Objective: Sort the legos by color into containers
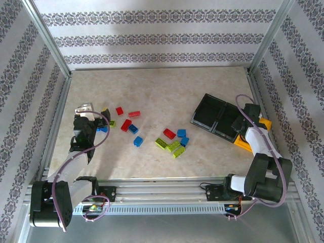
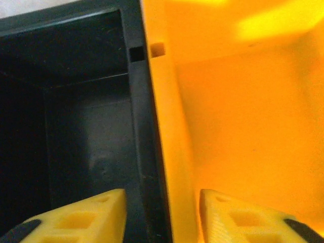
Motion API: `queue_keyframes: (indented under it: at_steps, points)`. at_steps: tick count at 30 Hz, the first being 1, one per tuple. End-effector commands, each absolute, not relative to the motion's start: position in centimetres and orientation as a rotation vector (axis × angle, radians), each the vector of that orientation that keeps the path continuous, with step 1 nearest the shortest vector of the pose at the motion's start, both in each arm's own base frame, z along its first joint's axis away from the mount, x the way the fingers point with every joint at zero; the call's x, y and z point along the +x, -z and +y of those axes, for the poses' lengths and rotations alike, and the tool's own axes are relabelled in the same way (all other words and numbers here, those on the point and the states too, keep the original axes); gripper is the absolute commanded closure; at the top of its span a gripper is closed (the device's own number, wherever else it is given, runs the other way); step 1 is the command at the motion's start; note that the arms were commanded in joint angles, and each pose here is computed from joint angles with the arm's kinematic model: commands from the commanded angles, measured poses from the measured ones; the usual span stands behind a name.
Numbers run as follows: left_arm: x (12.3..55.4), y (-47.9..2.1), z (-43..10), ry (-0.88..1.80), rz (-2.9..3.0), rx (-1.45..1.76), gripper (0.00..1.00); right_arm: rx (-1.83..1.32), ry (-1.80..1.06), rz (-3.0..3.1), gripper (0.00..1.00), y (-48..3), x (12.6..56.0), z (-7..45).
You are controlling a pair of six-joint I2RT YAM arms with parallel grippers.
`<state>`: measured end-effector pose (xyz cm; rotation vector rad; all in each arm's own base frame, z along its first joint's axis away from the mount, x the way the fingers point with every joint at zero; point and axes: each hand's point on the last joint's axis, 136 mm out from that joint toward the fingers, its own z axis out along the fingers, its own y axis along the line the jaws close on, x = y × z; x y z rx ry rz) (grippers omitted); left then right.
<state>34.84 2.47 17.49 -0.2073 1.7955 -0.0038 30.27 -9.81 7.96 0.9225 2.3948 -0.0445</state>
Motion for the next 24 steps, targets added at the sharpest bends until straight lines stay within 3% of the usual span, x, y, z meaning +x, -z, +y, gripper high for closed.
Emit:
queue_keyframes:
  at_steps: [1, 5, 24]
  points:
    - [35.1, -17.9, 1.9, 0.034, 1.793, -0.203, 0.0, 0.873, -0.068, 2.41, 0.64, -8.5, 31.8, -8.5]
    - [35.1, -17.8, 1.9, 0.039, 1.796, -0.203, 0.0, 0.782, -0.087, 2.433, 0.71, -8.8, 33.2, -7.3]
    - [35.0, -18.1, 1.5, 0.072, 1.788, -0.21, 0.0, 0.426, -0.159, 2.589, 0.78, -7.6, 42.5, 5.5]
